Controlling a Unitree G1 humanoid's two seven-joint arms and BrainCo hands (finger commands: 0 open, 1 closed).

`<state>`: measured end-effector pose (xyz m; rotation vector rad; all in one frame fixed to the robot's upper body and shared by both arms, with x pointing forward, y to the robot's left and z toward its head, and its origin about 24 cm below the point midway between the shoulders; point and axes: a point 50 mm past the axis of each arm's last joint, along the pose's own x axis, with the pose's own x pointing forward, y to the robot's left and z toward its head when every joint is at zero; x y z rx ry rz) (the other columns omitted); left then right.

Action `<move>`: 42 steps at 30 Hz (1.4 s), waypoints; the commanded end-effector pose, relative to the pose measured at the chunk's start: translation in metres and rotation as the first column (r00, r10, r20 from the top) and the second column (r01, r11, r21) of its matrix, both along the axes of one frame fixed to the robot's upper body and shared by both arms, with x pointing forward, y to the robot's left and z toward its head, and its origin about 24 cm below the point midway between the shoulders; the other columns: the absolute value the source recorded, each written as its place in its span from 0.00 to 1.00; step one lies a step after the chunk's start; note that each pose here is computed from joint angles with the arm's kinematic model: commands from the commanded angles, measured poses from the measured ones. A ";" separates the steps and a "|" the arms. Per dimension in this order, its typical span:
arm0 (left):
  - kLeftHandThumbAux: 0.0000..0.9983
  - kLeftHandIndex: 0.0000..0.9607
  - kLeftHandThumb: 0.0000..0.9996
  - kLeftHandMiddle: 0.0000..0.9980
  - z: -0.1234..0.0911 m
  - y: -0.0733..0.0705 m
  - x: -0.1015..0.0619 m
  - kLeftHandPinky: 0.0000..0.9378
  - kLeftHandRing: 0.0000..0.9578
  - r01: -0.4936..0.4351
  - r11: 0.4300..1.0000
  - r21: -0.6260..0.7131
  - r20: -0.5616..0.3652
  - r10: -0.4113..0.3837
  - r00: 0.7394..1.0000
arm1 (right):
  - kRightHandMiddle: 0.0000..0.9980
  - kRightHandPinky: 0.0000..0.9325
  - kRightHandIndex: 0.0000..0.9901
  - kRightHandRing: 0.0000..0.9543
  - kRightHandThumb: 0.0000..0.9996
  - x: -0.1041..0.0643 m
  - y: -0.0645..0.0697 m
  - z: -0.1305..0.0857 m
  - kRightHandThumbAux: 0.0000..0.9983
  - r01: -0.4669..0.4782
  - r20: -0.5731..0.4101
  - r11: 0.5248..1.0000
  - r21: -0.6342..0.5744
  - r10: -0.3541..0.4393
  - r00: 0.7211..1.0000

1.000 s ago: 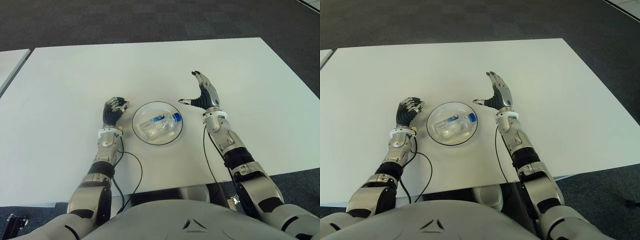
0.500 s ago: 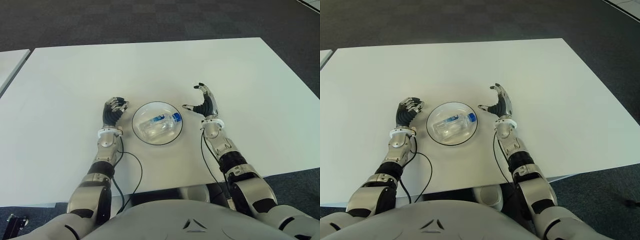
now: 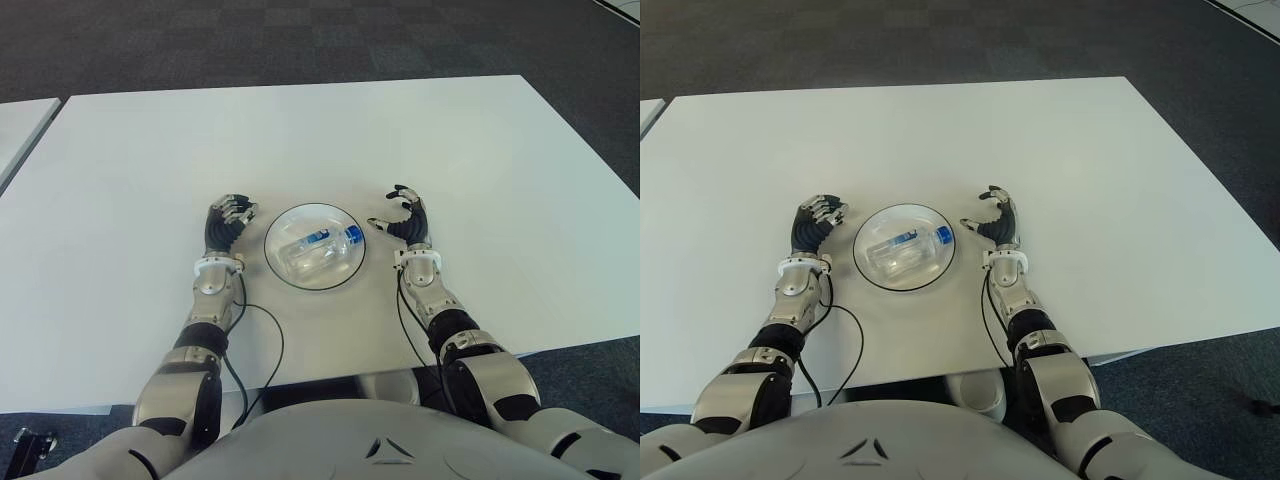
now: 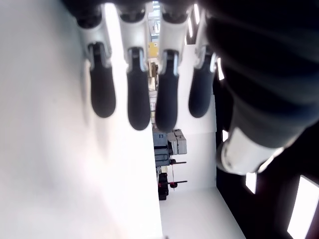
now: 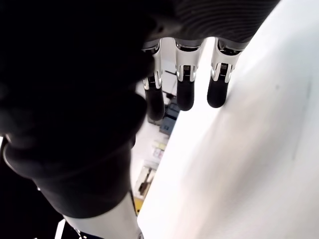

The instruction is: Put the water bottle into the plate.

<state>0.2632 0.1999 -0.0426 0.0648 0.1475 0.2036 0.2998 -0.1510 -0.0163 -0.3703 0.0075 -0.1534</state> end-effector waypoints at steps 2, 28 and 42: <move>0.73 0.44 0.70 0.47 -0.029 0.002 -0.025 0.51 0.49 -0.025 0.999 -0.036 -0.161 0.018 0.987 | 0.49 0.60 0.43 0.54 0.13 0.001 0.002 -0.002 1.00 0.022 -0.004 0.998 0.051 -0.022 1.000; 0.73 0.43 0.70 0.46 -0.030 0.004 -0.025 0.51 0.49 -0.032 0.999 -0.022 -0.176 0.028 0.984 | 0.62 0.68 0.44 0.66 0.70 -0.005 0.014 -0.006 0.73 0.064 0.010 0.945 0.320 -0.071 0.997; 0.73 0.44 0.70 0.47 -0.032 0.001 -0.025 0.51 0.49 -0.032 0.999 -0.032 -0.197 0.025 0.980 | 0.63 0.65 0.44 0.66 0.71 -0.006 0.014 -0.011 0.73 0.049 -0.019 0.942 0.332 -0.045 0.999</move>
